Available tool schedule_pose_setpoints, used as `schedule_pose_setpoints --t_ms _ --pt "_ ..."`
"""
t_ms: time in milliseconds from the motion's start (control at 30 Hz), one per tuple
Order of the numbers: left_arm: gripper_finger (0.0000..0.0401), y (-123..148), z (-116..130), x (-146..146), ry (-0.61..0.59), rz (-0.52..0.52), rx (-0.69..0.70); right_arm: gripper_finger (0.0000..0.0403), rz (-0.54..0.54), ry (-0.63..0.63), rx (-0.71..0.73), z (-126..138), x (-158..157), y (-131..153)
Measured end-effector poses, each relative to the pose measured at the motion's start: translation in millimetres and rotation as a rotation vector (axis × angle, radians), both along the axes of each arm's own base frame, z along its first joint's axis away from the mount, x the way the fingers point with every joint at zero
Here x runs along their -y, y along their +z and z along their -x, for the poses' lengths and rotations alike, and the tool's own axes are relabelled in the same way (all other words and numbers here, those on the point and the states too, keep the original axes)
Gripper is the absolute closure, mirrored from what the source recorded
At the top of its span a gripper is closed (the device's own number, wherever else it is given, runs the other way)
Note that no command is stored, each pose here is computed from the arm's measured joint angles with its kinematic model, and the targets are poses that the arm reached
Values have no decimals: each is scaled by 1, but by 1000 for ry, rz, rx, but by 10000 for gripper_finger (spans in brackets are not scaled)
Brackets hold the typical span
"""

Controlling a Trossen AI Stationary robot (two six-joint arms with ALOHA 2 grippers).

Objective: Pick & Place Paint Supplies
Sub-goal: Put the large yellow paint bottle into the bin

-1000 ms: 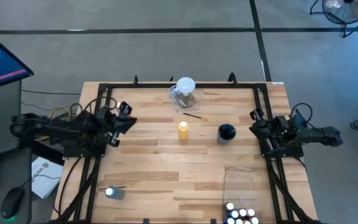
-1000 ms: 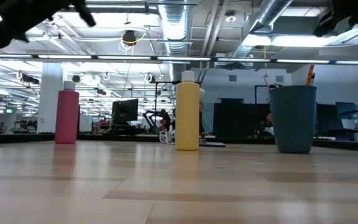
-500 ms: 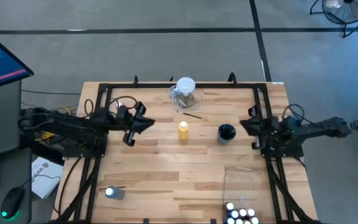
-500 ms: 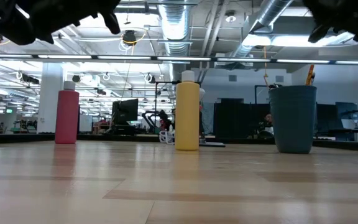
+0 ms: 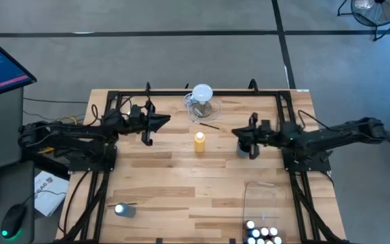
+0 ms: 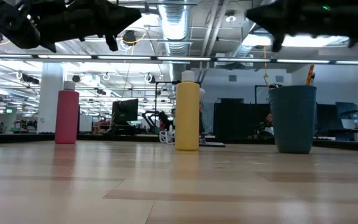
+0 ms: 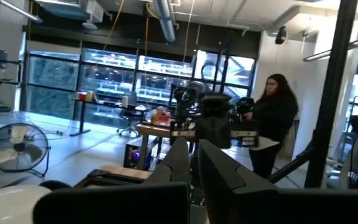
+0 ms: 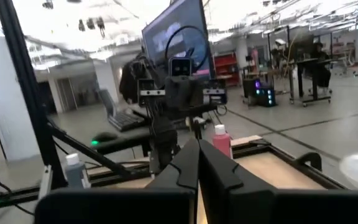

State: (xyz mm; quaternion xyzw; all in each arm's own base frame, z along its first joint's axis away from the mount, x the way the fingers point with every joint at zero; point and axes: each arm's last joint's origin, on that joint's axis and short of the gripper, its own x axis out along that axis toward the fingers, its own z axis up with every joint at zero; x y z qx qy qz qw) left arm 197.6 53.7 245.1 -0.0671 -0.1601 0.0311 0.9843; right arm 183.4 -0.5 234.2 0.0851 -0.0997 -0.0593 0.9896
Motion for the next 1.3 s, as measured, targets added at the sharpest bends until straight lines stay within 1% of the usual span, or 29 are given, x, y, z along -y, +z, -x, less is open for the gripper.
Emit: schedule_pose_setpoints --t_ms 100,200,267,367,433,567,667,733,833,933,1067,1300 --pt "401 -1 0 0 -19 -5 -8 403 20 -1 -72 -27 -1 10" --pt "401 -1 0 2 -48 -9 -11 403 27 -7 -234 -51 0 14" --pt "401 -2 -1 3 -60 7 -20 403 28 -25 -340 -66 5 20" --pt "401 -2 -1 4 -118 29 -24 401 21 -51 -489 -83 12 31" --pt "401 -1 0 5 -161 39 -26 392 2 -64 -591 -92 16 36" --pt "401 -2 0 7 -254 64 -46 348 -79 -104 -748 -104 26 51" --pt "401 -2 0 8 -266 74 -49 305 -111 -123 -839 -110 29 57" --pt "401 -4 0 8 -270 97 -66 275 -126 -109 -862 -117 27 57" --pt "401 -8 -2 7 -270 125 -111 232 -146 -18 -892 -128 19 53" --pt "401 -8 -2 7 -270 124 -110 193 -151 44 -912 -142 12 48" --pt "401 -8 -1 7 -267 121 -107 151 -186 33 -948 -156 13 43" --pt "401 -3 -3 6 -262 111 -92 96 -234 -10 -1020 -169 22 44"
